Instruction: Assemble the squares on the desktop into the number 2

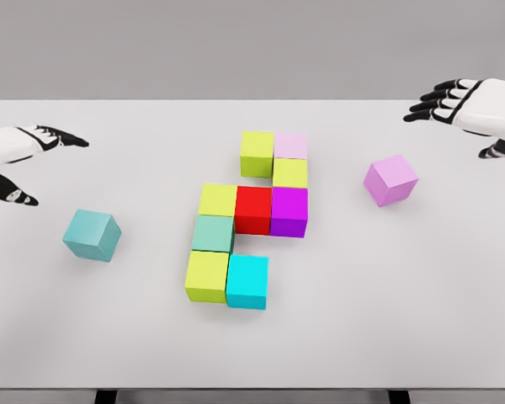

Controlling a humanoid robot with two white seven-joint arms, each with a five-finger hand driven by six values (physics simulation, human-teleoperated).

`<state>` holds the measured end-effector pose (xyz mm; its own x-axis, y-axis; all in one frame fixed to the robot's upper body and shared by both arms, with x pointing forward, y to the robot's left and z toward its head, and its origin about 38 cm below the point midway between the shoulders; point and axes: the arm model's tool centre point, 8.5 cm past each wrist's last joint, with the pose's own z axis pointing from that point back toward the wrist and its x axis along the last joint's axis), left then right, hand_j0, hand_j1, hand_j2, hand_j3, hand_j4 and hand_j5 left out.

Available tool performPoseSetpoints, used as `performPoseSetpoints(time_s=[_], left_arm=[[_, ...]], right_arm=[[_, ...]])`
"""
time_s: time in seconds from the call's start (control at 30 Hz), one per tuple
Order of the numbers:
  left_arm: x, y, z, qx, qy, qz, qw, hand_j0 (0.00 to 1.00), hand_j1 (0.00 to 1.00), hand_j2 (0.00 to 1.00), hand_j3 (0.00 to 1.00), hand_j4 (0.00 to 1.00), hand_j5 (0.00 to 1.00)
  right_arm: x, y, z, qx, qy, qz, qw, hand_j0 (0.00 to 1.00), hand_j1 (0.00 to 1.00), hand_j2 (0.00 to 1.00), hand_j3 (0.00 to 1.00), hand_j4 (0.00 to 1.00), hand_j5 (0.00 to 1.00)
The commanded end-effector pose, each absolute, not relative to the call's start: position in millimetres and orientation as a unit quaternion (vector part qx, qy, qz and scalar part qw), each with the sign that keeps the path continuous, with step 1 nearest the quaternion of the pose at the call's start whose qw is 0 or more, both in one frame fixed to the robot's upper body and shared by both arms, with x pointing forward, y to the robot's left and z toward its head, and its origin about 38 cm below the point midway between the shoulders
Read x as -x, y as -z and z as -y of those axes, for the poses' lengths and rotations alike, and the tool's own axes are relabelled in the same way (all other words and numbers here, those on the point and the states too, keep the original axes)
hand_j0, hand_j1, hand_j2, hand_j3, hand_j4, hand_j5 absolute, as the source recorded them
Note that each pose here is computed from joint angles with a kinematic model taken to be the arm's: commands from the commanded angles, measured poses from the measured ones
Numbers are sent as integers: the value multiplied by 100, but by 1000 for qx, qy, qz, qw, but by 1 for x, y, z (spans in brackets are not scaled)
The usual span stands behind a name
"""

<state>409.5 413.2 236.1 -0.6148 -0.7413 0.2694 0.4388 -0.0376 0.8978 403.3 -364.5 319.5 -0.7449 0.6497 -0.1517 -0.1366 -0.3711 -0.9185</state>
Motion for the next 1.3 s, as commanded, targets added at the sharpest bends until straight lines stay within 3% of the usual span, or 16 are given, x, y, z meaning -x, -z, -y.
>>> performPoseSetpoints(time_s=[0.0, 0.07, 0.27, 0.37, 0.47, 0.57, 1.0, 1.27], left_arm=[[-386, -229, -384, -71, 716, 563, 407, 100, 100, 100, 100, 100, 100], [-376, -227, -371, -24, 712, 567, 414, 100, 100, 100, 100, 100, 100], [-361, -238, -376, -16, 719, 558, 415, 100, 100, 100, 100, 100, 100], [-365, -228, -372, -28, 687, 528, 498, 100, 100, 100, 100, 100, 100], [-378, -214, -365, -32, 650, 512, 561, 100, 100, 100, 100, 100, 100], [-375, -203, -360, -61, 623, 531, 570, 100, 100, 100, 100, 100, 100], [-367, -183, -361, -57, 638, 507, 576, 100, 100, 100, 100, 100, 100], [-371, -172, -359, -71, 656, 496, 564, 100, 100, 100, 100, 100, 100]], right_arm=[[-403, -319, 363, 255, -788, 502, 248, 100, 100, 100, 100, 100, 100], [-403, -322, 362, 256, -788, 503, 245, 100, 100, 100, 100, 100, 100], [-403, -304, 348, 226, -805, 493, 241, 100, 100, 100, 100, 100, 100], [-412, -297, 346, 223, -762, 503, 341, 100, 100, 100, 100, 100, 100], [-416, -298, 341, 215, -745, 518, 361, 100, 100, 100, 100, 100, 100], [-421, -290, 326, 200, -738, 531, 366, 100, 100, 100, 100, 100, 100], [-425, -240, 300, 152, -753, 506, 392, 100, 100, 100, 100, 100, 100], [-447, -222, 312, 157, -741, 493, 428, 100, 100, 100, 100, 100, 100]])
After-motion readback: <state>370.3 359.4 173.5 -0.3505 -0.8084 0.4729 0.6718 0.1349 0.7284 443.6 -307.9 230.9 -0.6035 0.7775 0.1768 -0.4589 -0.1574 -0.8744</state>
